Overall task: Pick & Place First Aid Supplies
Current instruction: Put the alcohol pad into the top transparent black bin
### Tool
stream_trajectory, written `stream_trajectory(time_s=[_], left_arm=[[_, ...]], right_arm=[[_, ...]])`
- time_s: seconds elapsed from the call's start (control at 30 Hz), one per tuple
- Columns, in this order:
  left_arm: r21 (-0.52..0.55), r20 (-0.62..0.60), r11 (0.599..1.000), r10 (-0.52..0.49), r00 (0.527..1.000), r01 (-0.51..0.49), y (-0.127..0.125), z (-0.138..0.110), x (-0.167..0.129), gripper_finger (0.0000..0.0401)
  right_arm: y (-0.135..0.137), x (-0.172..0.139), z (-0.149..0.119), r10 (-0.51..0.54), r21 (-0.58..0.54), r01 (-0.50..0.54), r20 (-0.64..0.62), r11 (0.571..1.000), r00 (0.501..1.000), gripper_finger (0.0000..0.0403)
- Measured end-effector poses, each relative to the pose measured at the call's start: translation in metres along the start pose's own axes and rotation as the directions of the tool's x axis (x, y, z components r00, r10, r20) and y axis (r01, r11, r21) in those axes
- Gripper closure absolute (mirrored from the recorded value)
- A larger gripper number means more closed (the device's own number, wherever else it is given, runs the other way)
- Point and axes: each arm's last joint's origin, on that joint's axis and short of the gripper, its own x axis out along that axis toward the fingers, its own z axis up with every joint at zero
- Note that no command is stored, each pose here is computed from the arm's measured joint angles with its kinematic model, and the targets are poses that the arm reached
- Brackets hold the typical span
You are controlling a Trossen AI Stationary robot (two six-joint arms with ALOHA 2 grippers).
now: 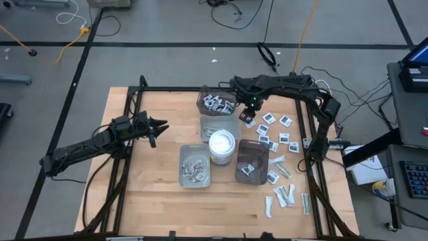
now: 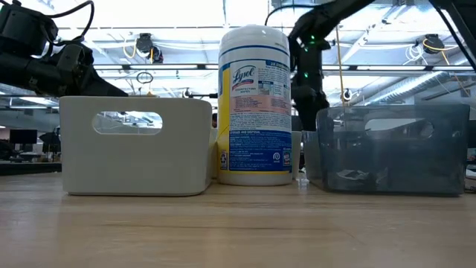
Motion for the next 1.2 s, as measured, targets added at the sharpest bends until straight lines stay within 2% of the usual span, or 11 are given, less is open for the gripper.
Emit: stream_trajectory(time_s=[0.47,0.9,1.03,1.2], left_arm=[[0.000,0.000,1.000,0.000,1.000,0.000,0.000,0.000,0.000,0.0272],[0.000,0.000,1.000,0.000,1.000,0.000,0.000,0.000,0.000,0.0272],[0.000,0.000,1.000,0.000,1.000,0.000,0.000,0.000,0.000,0.0272],[0.000,0.000,1.000,0.000,1.000,0.000,0.000,0.000,0.000,0.0272]], right_arm=[[0.003,0.062,-0.020,0.001,0.007,-0.001,0.022,1.000,1.000,0.0245],[0.012,0.089,-0.035,0.007,-0.021,-0.006,0.041,1.000,0.999,0.0251],[0.012,0.090,-0.035,0.009,-0.026,-0.008,0.042,1.000,0.999,0.0278],[0.012,0.090,-0.035,0.011,-0.050,-0.009,0.039,0.999,0.999,0.0351]])
